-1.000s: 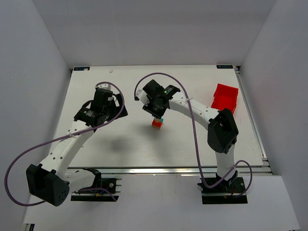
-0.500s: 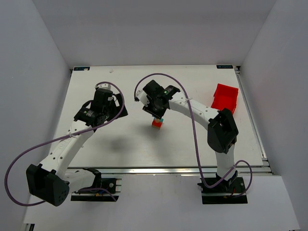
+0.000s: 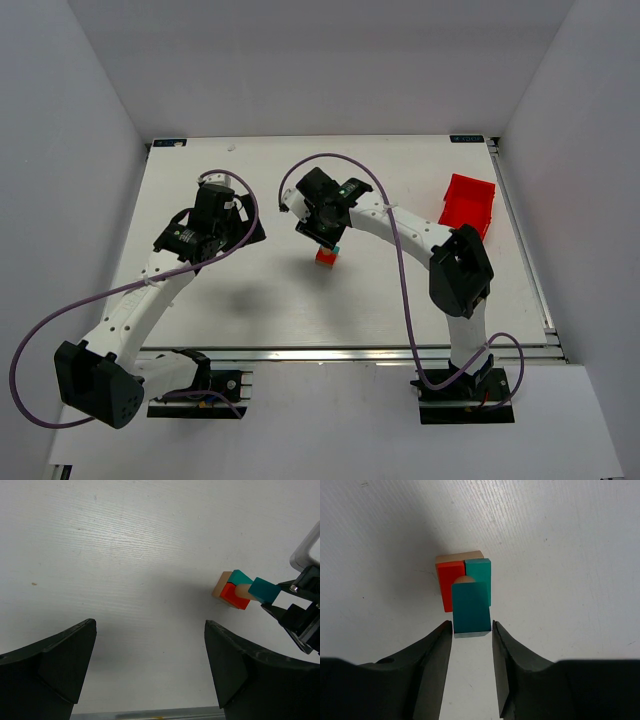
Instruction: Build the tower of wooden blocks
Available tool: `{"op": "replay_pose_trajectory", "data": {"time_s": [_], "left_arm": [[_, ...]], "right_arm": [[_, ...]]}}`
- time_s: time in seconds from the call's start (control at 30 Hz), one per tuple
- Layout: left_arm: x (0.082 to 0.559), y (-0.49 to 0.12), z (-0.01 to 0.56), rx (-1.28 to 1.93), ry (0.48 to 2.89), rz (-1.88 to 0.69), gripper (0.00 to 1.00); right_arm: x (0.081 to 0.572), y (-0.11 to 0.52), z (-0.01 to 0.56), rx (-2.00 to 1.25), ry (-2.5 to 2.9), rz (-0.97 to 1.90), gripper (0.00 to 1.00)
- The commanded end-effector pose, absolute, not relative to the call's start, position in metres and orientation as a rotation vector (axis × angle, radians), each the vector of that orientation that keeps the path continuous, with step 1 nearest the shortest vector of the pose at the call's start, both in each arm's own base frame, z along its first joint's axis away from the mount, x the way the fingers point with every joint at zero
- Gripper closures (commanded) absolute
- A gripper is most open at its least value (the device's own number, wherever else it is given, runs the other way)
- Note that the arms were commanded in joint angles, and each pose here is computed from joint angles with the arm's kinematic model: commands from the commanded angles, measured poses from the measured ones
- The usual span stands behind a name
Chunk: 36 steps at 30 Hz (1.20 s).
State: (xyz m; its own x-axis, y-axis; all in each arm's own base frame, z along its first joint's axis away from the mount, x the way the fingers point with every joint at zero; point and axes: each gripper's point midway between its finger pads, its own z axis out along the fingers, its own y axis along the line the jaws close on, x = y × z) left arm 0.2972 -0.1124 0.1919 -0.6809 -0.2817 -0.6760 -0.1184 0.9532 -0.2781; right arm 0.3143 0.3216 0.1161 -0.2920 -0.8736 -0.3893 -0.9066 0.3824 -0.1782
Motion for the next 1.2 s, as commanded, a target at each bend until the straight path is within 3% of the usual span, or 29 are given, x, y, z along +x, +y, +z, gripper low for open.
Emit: {"op": "replay_pose_trajectory", "data": {"time_s": [0.0,0.17,0.33,0.37,0.4,0.73,0.9,1.17], "left_arm": [[0.297,-0.113,0.201,-0.282,2.284,-0.302,0.02],[0.297,-0.114,0.200,-0.280,2.285,-0.307,0.02],[0.297,-0.114,0.201,-0.280,2.280,-0.314,0.02],[0.297,-0.114,0.202,-0.279,2.278,-0.315,0.02],[0.297,-0.114,0.203,-0.278,2.273,-0.317,0.02],[0.294,-0.105,0.235,-0.285,2.195,-0.300,0.02],[0.283,-0.090,0.242,-0.340,2.215,-0.226,0.02],[0.258,-0.068,0.236,-0.367,2.239,-0.124,0.02]], "right_arm": [[0.313,0.323,0.114,-1.544,2.223,0.101,0.55],[0.313,0.324,0.117,-1.541,2.216,0.112,0.52],[0.317,0.325,0.126,-1.518,2.193,0.099,0.37],[0.316,0.325,0.128,-1.522,2.188,0.106,0.31],[0.317,0.326,0.132,-1.515,2.177,0.112,0.11],[0.306,0.316,0.200,-1.301,2.082,0.209,0.11],[0.304,0.271,0.236,-0.740,2.131,0.240,0.11],[0.264,0.152,0.213,-0.146,2.164,0.118,0.11]]}}
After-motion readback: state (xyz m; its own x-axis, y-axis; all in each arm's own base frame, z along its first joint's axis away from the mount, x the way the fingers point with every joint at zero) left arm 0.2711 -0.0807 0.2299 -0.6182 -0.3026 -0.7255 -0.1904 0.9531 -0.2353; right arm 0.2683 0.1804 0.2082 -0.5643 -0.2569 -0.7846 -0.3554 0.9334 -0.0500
